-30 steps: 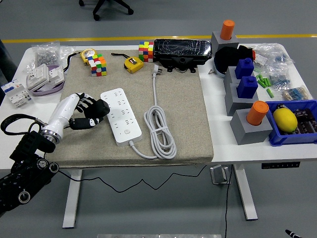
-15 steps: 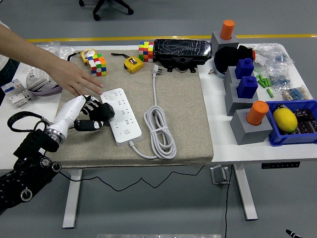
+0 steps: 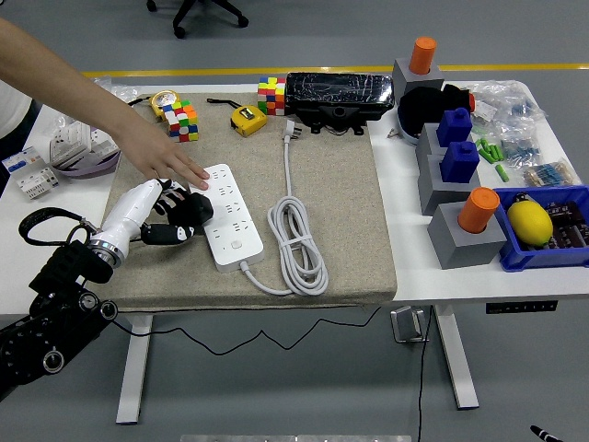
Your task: Put the plug near the board,insert it into the board,press the button,pull the plug out
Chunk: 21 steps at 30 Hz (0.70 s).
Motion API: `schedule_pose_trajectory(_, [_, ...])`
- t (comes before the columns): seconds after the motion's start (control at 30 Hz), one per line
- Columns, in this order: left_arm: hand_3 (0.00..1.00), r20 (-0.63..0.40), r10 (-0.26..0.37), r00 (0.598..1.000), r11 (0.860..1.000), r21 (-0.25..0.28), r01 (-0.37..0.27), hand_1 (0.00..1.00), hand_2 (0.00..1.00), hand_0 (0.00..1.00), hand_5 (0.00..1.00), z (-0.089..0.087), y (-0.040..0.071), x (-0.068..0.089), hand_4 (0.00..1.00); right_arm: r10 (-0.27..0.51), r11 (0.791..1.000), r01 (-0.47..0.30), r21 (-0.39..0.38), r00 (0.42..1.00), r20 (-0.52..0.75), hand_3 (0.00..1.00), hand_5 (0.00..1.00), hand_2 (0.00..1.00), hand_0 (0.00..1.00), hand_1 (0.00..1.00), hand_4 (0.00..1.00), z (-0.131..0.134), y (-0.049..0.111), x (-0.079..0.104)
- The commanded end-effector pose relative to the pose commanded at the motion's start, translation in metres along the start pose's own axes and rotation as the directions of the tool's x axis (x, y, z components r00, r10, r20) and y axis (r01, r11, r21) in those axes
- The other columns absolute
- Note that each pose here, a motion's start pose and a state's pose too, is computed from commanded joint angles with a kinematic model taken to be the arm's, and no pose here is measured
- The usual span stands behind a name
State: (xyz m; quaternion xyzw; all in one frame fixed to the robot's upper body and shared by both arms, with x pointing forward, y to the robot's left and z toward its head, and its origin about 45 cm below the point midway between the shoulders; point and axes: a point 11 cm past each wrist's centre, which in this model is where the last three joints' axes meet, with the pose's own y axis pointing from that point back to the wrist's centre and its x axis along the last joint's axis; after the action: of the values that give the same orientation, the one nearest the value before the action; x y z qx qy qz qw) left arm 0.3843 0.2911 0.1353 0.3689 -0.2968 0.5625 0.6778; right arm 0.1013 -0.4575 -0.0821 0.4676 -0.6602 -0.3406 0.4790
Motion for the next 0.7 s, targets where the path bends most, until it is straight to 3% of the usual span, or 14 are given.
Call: schedule_pose_trajectory(0.7, [0.542,0.014,-0.002,1.0,1.0,-0.005,0.002,0.441,0.475,0.436,0.002,0.0029,-0.001,-0.0011,0.714,-0.002,1.0,0.002,0.003,1.0,0.0,0.568,0.559,0.646,0.65,0.647,0.99,-0.0016,-0.0001,-0.0007])
